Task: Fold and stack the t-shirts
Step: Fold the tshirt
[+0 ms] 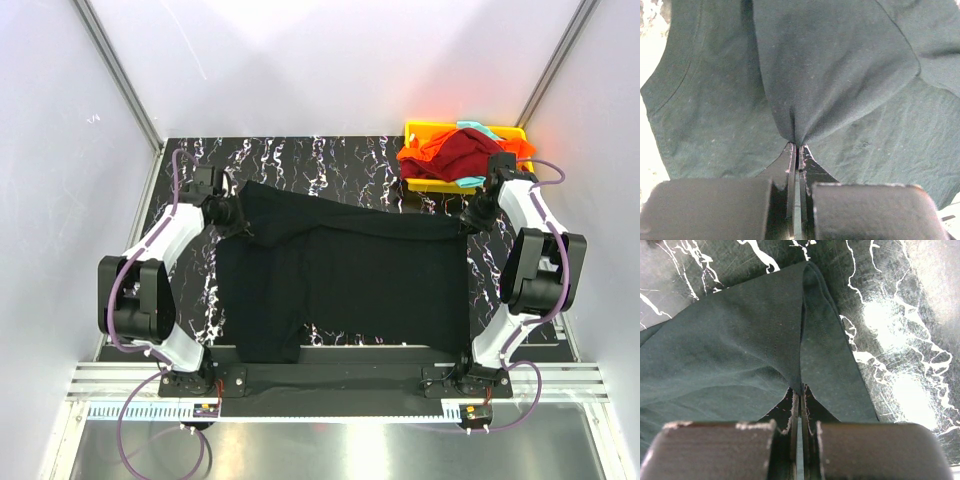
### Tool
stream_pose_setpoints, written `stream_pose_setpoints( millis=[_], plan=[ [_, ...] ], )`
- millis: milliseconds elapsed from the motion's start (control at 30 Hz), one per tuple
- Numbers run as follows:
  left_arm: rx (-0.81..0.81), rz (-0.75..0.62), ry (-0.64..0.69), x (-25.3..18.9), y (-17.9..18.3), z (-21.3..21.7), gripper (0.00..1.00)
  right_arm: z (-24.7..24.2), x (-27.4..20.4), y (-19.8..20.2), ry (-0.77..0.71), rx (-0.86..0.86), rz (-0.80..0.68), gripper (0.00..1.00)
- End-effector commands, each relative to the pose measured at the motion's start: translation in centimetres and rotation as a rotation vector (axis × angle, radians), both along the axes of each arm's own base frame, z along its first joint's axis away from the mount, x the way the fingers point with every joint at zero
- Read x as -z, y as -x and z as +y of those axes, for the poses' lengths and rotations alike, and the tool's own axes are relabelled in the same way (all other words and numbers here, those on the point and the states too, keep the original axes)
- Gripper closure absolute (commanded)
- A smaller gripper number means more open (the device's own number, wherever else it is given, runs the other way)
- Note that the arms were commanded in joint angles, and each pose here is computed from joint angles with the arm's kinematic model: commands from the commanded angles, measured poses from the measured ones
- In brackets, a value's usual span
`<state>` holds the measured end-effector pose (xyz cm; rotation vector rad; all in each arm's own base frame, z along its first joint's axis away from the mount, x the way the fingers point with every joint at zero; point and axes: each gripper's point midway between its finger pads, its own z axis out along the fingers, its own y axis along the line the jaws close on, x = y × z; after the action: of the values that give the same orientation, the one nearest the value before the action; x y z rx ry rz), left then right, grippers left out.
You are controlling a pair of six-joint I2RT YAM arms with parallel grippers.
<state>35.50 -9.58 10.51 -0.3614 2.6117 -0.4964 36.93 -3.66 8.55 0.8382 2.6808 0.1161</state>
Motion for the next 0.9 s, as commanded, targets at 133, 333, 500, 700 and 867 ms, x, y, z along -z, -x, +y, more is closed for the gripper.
stream_pose_setpoints(
  millis=[133, 333, 500, 700, 867],
  plan=[
    [-0.032, -0.040, 0.014, -1.2, 0.7, 0.6, 1.00, -0.7, 0.8, -0.4, 0.021, 0.008, 0.022, 1.00],
    [-0.043, -0.030, 0.042, -1.2, 1.3, 0.3, 1.00, -0.8, 1.1, -0.8, 0.022, 0.015, 0.028, 1.00],
    [-0.052, -0.103, 0.026, -3.3, 0.8, 0.6, 1.00, -0.8, 1.6, -0.8, 0.019, 0.017, 0.042, 1.00],
    [-0.054, -0.144, 0.063, -5.2, 0.8, 0.2, 1.00, -1.3, 1.9, -0.9, 0.041, 0.021, 0.050, 1.00],
    [-0.063, -0.096, 0.090, -3.8, 2.0, -0.2, 1.00, -1.5, 2.1, -1.4, 0.042, 0.021, 0.052, 1.00]
  ],
)
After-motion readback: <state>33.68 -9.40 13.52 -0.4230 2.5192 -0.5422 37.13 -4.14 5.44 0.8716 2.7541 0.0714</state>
